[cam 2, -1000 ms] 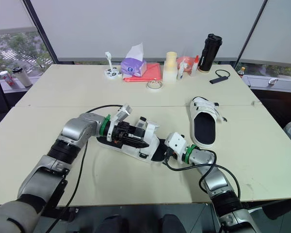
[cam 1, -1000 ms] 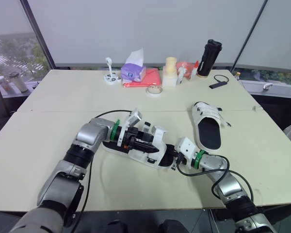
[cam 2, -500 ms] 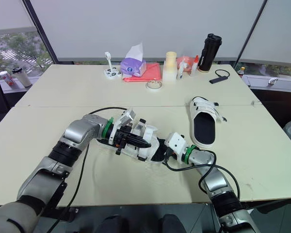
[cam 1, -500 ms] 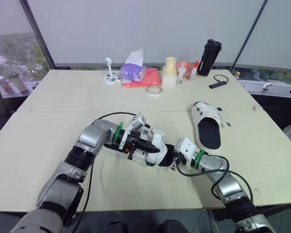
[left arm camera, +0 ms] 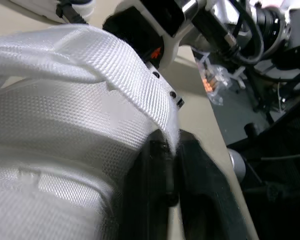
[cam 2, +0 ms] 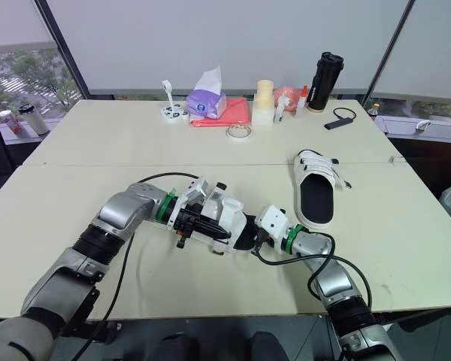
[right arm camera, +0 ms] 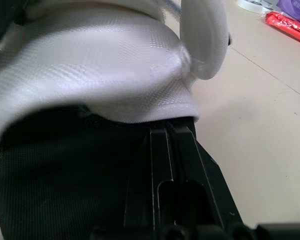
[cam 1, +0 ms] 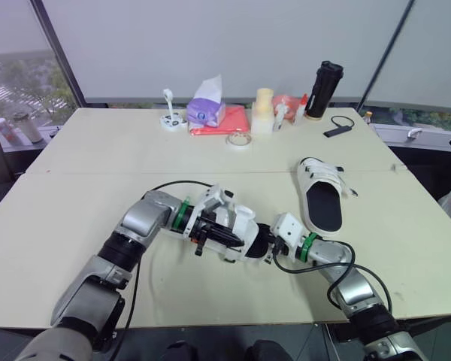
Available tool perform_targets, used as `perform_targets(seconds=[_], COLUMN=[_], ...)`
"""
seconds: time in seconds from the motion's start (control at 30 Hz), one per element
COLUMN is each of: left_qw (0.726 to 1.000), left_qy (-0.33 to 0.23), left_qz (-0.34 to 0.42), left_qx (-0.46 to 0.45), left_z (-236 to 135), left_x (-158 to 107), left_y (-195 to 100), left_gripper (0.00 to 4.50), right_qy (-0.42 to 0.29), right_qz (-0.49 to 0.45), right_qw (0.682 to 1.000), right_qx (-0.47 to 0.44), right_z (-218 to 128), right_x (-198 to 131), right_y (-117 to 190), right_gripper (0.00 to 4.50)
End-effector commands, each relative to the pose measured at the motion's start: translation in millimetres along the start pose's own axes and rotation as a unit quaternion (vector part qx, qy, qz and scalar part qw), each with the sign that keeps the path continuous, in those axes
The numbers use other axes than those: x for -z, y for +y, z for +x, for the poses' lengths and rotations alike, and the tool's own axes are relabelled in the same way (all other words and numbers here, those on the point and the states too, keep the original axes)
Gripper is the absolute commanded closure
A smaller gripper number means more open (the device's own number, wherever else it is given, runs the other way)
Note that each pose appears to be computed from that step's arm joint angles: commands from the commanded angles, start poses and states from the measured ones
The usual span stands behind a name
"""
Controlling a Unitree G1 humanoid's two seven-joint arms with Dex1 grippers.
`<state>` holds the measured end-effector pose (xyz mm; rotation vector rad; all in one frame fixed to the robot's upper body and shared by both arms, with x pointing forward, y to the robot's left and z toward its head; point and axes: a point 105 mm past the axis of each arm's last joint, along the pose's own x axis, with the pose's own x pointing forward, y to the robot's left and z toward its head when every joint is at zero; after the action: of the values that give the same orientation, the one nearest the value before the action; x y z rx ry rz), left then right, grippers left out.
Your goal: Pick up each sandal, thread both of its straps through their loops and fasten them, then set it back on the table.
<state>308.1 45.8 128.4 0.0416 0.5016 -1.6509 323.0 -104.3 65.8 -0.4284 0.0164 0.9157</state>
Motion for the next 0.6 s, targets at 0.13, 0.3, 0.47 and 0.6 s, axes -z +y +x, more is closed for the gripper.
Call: perform_targets(seconds=[0.13,0.3,0.47,0.6], left_qw=[0.998,0.997,0.997,0.995], left_qy=[-0.06,-0.072,-0.062,-0.036], left_qz=[-0.007,-0.008,-0.025,-0.051], left_qx=[-0.011,-0.022,-0.046,-0.072], left_z=[-19,-39,-53,-51], left_x=[-26,-25,-11,20], left_y=[-11,-32,-48,-56], left_gripper=[0.57,0.1,0.1,0.1], right_qy=[0.069,0.072,0.072,0.073], right_qz=[0.033,0.034,0.035,0.035], right_qw=[0.997,0.996,0.996,0.996], right_qx=[-0.029,-0.031,-0.033,-0.036], right_z=[-3,-5,-4,-4], right_x=[38,39,40,41], right_y=[22,22,22,21], right_gripper=[4.5,4.5,4.5,4.5])
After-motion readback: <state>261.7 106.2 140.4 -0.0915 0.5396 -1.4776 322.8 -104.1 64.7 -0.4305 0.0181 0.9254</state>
